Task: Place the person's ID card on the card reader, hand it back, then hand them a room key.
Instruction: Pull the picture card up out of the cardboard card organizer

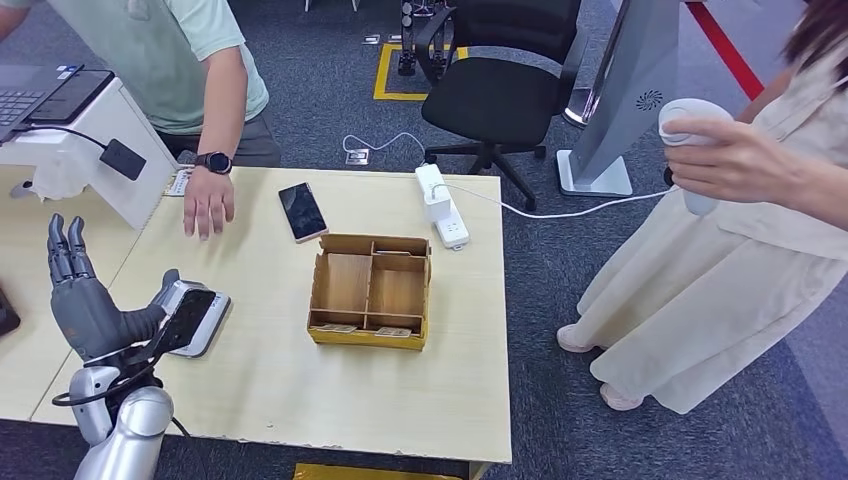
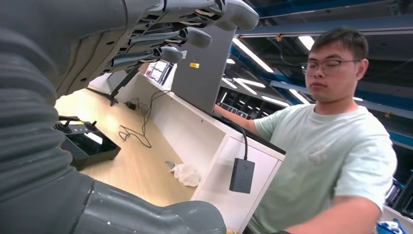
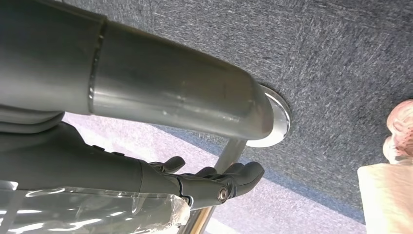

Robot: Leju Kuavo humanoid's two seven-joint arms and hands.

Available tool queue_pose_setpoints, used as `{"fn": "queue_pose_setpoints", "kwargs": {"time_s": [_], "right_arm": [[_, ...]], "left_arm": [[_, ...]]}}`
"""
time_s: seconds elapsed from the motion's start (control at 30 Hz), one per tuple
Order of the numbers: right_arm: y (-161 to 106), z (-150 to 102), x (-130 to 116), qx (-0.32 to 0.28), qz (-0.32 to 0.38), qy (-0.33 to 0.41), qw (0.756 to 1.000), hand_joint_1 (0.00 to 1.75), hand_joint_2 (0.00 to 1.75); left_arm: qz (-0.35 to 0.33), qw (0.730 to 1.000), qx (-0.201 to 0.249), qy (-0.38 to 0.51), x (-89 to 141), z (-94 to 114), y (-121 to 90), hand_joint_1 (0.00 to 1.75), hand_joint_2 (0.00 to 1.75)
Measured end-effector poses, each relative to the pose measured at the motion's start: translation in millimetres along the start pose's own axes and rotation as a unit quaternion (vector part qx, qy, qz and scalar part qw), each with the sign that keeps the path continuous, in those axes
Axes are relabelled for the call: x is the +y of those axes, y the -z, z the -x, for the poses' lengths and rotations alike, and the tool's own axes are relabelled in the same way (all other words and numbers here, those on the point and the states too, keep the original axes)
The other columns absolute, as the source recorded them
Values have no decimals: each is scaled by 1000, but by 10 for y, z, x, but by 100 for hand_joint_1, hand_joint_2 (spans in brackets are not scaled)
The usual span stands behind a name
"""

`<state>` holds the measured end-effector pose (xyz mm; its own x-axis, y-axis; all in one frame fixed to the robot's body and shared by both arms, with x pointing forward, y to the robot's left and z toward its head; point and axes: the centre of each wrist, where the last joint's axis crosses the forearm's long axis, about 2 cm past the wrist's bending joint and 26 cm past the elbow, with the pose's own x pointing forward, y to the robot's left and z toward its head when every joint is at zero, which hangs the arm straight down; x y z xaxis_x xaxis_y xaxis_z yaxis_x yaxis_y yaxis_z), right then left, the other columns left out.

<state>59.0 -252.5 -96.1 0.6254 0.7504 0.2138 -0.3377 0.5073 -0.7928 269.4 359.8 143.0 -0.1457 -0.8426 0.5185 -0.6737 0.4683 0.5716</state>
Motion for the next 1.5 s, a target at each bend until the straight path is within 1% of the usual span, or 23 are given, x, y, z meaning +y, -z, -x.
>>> {"fn": "queue_pose_setpoints", "kwargs": {"time_s": [0.3, 0.6, 0.93, 1.23, 1.4, 1.5], "right_arm": [[-4, 40, -3, 3, 2, 4, 1000, 0, 0], [-5, 74, -5, 12, 3, 6, 1000, 0, 0], [-6, 90, -6, 12, 3, 8, 1000, 0, 0], [-7, 100, -6, 14, 3, 9, 1000, 0, 0], [-2, 96, -10, 10, 4, 9, 1000, 0, 0], [7, 86, -15, 6, 4, 9, 1000, 0, 0]], "left_arm": [[35, 999, -26, 20, 64, -51, -243, 0, 175], [86, 992, -76, 56, 48, -154, -462, 0, 175], [137, 980, -120, 80, 29, -187, -591, 0, 175], [161, 975, -135, 79, 14, -207, -641, 0, 175], [210, 960, -165, 84, -43, -265, -706, 0, 175], [244, 950, -176, 81, -97, -296, -767, 0, 175]]}}
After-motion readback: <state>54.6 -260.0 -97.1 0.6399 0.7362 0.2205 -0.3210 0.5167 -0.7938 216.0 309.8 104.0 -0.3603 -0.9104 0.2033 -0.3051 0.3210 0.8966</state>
